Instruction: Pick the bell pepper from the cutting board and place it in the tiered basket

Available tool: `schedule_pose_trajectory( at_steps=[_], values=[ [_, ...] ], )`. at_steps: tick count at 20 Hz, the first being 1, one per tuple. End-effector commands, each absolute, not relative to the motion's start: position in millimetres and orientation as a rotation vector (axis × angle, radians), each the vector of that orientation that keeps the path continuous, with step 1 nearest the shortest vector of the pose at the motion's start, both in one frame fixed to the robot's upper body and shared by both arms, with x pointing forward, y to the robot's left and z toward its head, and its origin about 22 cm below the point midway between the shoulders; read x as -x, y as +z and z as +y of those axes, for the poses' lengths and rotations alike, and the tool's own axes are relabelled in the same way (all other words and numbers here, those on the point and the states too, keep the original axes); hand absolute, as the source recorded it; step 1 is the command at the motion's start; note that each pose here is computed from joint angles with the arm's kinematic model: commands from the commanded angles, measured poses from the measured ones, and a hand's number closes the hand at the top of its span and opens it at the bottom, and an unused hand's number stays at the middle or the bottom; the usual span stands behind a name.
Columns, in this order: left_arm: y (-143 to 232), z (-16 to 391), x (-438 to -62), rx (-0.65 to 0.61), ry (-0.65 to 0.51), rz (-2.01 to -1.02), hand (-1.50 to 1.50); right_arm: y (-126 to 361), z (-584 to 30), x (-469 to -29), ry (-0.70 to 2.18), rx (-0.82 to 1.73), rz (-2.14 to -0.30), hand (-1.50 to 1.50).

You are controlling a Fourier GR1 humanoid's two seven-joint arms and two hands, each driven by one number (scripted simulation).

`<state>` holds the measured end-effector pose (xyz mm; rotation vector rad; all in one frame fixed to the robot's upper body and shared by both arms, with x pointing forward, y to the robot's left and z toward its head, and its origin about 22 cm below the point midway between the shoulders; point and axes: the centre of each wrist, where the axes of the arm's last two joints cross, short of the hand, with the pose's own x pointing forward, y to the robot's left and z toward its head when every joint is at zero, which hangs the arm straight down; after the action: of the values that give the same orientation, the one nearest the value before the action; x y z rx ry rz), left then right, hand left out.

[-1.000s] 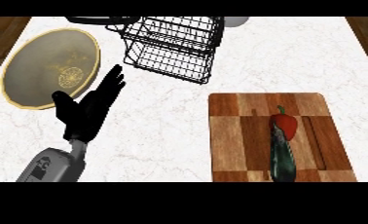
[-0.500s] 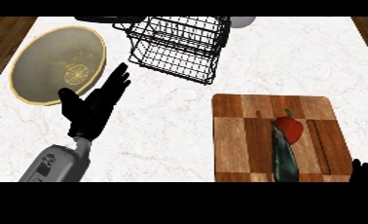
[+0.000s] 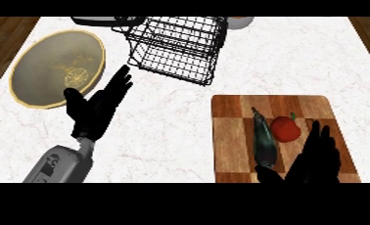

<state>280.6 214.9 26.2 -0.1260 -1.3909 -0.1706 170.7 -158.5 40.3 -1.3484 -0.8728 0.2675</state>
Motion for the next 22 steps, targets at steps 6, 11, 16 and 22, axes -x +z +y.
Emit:
schedule_pose_trajectory(
  at_steps=[6,11,16,22],
  values=[
    [48,225,-300,0.103,-0.150,-1.410,0.00,39,-123,-210,0.230,1.405,-0.714,-1.50],
    [24,229,-277,0.124,-0.139,-1.398,0.00,28,-143,-210,0.224,1.435,-0.708,-1.50],
    [12,235,-273,0.100,-0.147,-1.379,0.00,18,-137,-211,0.226,1.433,-0.691,-1.50],
    [18,213,-285,0.120,-0.136,-1.389,0.00,18,-158,-211,0.188,1.439,-0.750,-1.50]
  ],
)
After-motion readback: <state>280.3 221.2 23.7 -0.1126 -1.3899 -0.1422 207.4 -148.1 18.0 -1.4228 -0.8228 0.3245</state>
